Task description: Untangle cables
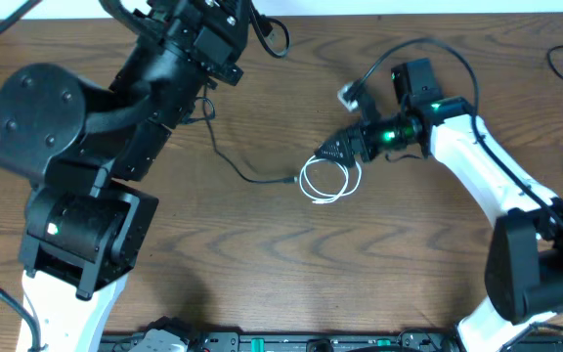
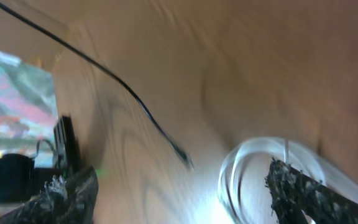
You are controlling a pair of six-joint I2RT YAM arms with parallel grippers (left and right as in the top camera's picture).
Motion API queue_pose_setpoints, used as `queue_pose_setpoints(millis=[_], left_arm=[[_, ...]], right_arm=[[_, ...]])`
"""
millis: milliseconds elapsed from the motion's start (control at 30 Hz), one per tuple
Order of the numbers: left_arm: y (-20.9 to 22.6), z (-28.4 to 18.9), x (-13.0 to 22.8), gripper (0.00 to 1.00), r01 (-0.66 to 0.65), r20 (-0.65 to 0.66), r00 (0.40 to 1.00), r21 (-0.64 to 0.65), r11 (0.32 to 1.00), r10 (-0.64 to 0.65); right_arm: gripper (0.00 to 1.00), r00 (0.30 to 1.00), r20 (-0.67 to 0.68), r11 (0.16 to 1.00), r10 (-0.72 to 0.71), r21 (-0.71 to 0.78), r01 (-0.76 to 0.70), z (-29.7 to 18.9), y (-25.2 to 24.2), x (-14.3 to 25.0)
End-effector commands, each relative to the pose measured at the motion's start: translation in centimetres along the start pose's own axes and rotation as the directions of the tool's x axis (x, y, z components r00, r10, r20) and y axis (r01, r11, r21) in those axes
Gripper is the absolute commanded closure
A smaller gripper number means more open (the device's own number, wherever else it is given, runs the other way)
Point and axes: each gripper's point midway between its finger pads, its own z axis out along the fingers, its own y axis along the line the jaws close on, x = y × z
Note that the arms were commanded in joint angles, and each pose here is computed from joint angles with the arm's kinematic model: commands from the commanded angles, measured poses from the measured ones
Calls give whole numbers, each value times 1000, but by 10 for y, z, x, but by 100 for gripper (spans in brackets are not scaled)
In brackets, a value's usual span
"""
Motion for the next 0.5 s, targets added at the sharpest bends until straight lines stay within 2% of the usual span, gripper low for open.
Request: queue_pose_setpoints(millis=[0,200,300,467], left_arm=[[9,0,9,92,38,-42,998,-36,999,-39],[6,-2,25,92,57,-121,991,-13,998,-58],[3,-3,23,93,83,-117,990,-5,997,-83],[2,-3,23,93,124,-117,985,-5,992,-124]], right_arm=[[15,953,198,967,-229,-67,246,-37,63,-62],[11,858,377,906,-350,-95,412,-53,117,-109],[14,817,418,843,-398,-185,505,-51,149,-112],[19,786,434,798,-440,-212,564,-38,170,-111]])
